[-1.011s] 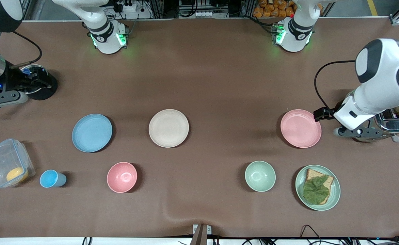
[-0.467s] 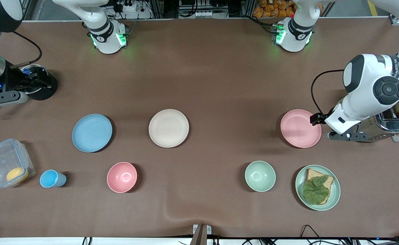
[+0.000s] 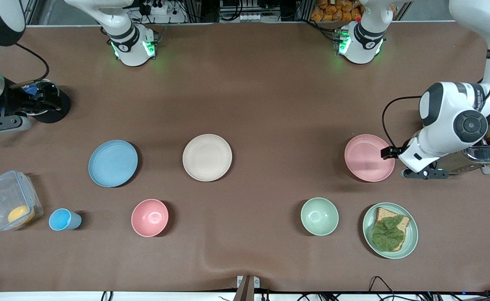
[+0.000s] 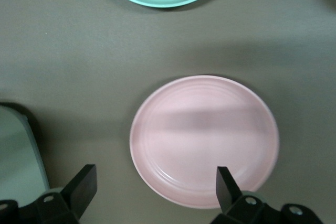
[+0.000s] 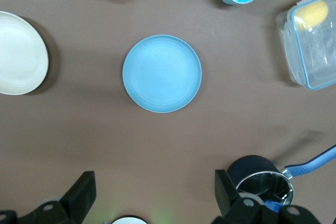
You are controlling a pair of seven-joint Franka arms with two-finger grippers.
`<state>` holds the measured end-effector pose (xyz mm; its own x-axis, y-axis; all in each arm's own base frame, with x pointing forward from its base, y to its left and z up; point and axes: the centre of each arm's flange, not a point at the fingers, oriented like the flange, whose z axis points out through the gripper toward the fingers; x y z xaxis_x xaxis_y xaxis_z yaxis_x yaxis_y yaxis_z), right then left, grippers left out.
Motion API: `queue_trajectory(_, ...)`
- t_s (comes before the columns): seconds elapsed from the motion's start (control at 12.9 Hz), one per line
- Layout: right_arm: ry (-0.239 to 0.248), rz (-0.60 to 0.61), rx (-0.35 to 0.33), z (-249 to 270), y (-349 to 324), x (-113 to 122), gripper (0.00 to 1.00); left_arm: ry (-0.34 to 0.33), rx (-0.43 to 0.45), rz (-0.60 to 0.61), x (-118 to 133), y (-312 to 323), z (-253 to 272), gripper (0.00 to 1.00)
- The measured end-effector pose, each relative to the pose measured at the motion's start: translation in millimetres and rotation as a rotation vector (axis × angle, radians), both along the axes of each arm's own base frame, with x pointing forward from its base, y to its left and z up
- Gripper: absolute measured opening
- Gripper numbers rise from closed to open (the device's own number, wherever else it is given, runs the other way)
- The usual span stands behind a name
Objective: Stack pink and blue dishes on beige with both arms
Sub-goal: 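Grip the pink plate rim while the right gripper reaches the blue plate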
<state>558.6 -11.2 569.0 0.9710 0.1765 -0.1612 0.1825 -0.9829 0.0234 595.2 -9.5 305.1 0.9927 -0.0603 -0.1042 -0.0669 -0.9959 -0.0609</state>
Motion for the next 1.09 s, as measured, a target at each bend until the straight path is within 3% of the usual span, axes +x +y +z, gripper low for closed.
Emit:
queue_trajectory(0.31,0.034,-0.063,0.006,-62,-41,28,1.00,0.022,-0.021,-0.005,0,30,-41,1.00)
queue_trajectory(0.62,0.004,-0.076,0.011,-142,-57,60,1.00,0.035,-0.044,-0.012,-3,47,-79,0.99)
queue_trajectory(1.09,0.019,-0.147,0.040,-260,-96,57,1.00,0.057,-0.062,0.004,-8,54,-116,0.76)
